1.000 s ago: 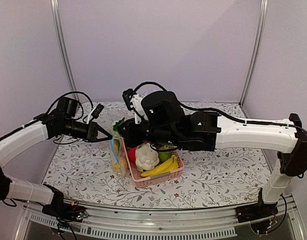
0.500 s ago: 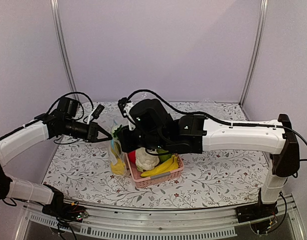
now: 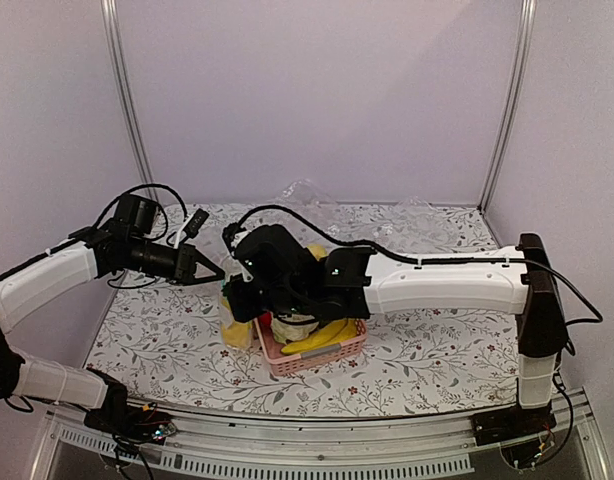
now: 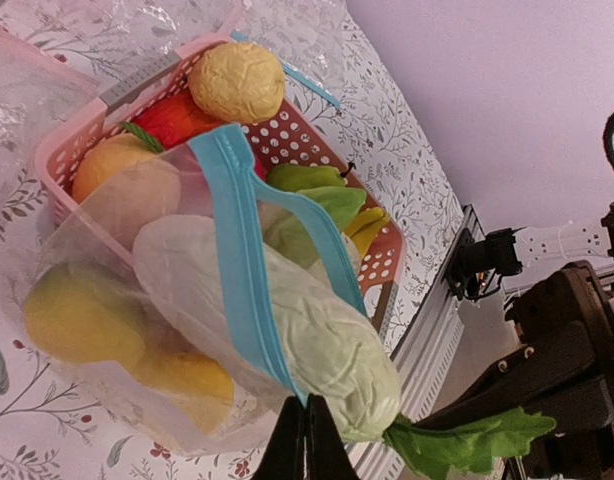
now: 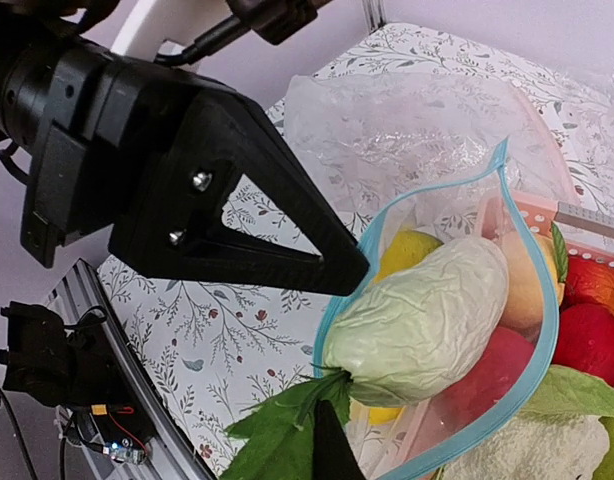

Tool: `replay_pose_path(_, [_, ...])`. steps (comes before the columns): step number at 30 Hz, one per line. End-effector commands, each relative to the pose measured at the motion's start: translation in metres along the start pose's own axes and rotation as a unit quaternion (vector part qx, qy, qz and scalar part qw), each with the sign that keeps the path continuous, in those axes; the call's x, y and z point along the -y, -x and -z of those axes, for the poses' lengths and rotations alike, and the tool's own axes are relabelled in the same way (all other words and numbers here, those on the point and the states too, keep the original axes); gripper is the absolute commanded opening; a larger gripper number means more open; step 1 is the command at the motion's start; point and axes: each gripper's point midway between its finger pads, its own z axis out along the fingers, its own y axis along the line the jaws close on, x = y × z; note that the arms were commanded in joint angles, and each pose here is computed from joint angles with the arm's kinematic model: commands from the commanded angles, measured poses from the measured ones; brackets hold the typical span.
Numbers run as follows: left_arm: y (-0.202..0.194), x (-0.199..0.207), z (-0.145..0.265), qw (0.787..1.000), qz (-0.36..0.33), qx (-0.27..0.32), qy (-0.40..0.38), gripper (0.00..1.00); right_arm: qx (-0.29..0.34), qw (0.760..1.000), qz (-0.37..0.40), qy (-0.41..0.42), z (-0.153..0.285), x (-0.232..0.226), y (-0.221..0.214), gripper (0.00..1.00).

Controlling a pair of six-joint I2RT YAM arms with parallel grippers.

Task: Place the food in the zip-top bag and seal the zipper
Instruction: Place the fake vegetable in the zipper food storage bag.

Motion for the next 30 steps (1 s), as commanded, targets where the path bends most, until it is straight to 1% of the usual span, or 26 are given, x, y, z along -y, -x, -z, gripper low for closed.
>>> replay_pose_path(1, [0.004,0.004,0.000,1.000,-0.012,0.007,-0.004,0.00,-0.043,0.999,-0.009,-0.023,-0.019,0.016,-0.026,0.00])
replay_pose_path(8, [0.004,0.003,0.000,1.000,-0.011,0.008,-0.003,0.00,-0.077,0.996,-0.021,-0.049,-0.022,0.036,-0.050,0.00])
replay_pose_path(14, [0.004,0.003,0.000,1.000,-0.011,0.007,-0.004,0.00,-0.097,0.993,-0.054,-0.044,-0.027,0.049,-0.055,0.00])
replay_pose_path(21, [0.003,0.003,0.000,1.000,-0.009,0.006,-0.005,0.00,-0.122,0.991,-0.041,-0.043,-0.031,0.051,-0.057,0.00])
replay_pose_path(26, [0.003,0.003,-0.001,1.000,-0.008,0.005,-0.006,0.00,-0.135,0.990,-0.031,-0.015,-0.031,0.041,-0.054,0.06])
replay_pose_path(30, [0.003,0.003,-0.001,1.000,-0.007,0.004,-0.007,0.00,-0.148,0.989,-0.022,0.016,-0.031,0.027,-0.051,0.14])
